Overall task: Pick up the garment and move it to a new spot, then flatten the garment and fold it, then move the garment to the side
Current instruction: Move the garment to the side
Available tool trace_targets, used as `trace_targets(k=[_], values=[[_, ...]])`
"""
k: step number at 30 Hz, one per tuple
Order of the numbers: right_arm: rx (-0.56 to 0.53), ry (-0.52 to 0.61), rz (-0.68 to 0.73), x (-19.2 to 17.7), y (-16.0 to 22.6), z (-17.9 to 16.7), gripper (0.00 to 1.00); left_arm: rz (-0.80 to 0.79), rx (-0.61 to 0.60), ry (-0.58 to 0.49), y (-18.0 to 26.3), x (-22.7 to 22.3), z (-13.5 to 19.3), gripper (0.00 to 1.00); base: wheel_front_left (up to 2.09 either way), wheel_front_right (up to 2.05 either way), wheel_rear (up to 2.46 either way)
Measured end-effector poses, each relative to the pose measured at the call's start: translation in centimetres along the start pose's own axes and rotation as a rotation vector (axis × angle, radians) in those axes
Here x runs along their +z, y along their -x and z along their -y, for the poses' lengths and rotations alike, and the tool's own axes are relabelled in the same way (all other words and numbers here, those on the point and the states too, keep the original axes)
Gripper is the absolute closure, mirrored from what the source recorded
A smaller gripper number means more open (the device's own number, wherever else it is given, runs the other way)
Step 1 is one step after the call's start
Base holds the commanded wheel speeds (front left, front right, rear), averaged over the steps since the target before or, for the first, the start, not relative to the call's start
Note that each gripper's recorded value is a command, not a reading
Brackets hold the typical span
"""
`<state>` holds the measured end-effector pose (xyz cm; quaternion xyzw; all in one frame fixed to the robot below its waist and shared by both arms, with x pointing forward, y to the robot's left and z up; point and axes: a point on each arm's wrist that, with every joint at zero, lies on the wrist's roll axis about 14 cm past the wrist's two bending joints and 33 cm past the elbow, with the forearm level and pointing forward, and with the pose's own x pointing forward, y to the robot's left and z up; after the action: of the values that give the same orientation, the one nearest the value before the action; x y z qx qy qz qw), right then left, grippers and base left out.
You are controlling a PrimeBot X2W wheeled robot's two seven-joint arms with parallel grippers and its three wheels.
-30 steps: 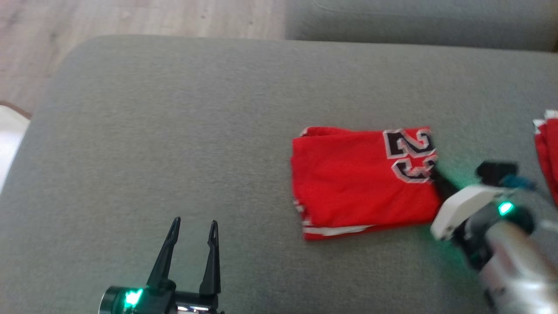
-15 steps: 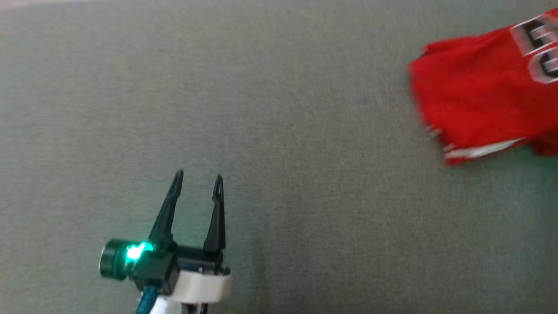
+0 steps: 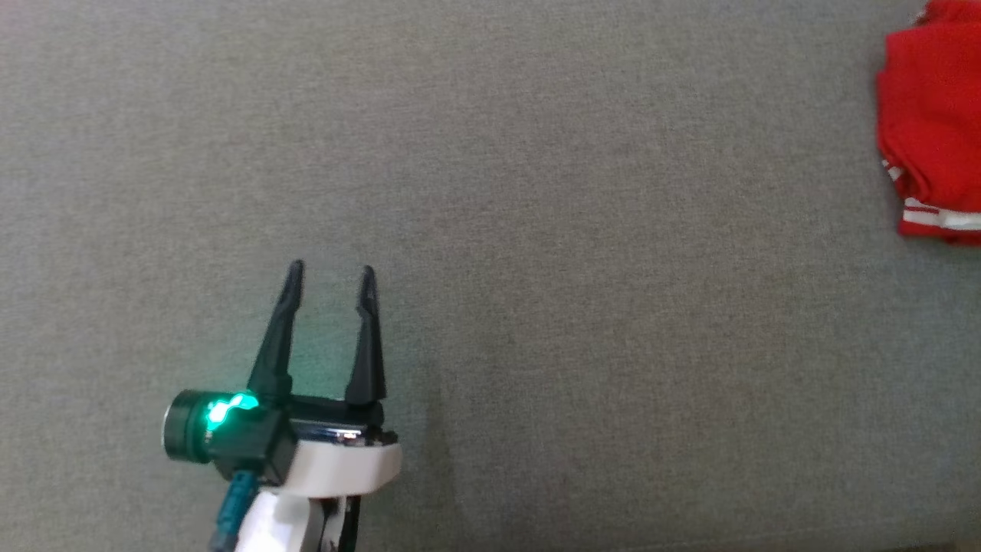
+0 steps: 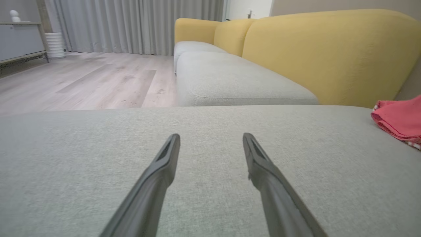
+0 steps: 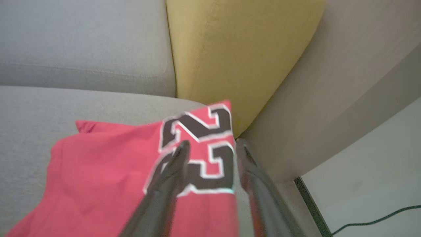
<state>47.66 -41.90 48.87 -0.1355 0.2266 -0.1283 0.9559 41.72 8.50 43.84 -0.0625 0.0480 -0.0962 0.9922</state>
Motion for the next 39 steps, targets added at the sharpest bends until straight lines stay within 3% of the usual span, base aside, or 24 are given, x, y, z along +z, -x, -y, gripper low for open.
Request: trace_targets(k=[4, 8, 15, 19, 23, 30, 39], values=[[0.065, -0.008, 0.109, 1.6, 0.6, -4.3, 0.00, 0.020, 0.048, 0.034, 0.3, 0.9, -1.0, 0.00, 0.00, 0.00, 0.00], [0.191, -0.046, 0.155, 0.4, 2.5, -10.4, 0.00, 0.042, 0.062, 0.039, 1.1, 1.9, -1.4, 0.00, 0.00, 0.00, 0.00], [0.400, -0.180, 0.211, -1.7, 8.3, -20.1, 0.00, 0.059, 0.104, 0.056, 4.6, 3.0, -2.3, 0.00, 0.00, 0.00, 0.00], [0.483, -0.252, 0.233, -3.5, 12.4, -23.8, 0.00, 0.071, 0.144, 0.051, 7.3, 3.4, -2.9, 0.00, 0.00, 0.00, 0.00], [0.499, -0.329, 0.332, -3.1, 15.5, -24.8, 0.00, 0.116, 0.176, 0.047, 9.6, 4.6, -3.5, 0.00, 0.00, 0.00, 0.00], [0.474, -0.338, 0.477, -0.8, 19.6, -23.4, 0.00, 0.179, 0.231, 0.000, 13.6, 5.9, -4.4, 0.00, 0.00, 0.00, 0.00], [0.467, -0.321, 0.486, -1.9, 21.9, -23.0, 0.00, 0.185, 0.261, -0.057, 16.3, 5.5, -4.9, 0.00, 0.00, 0.00, 0.00]])
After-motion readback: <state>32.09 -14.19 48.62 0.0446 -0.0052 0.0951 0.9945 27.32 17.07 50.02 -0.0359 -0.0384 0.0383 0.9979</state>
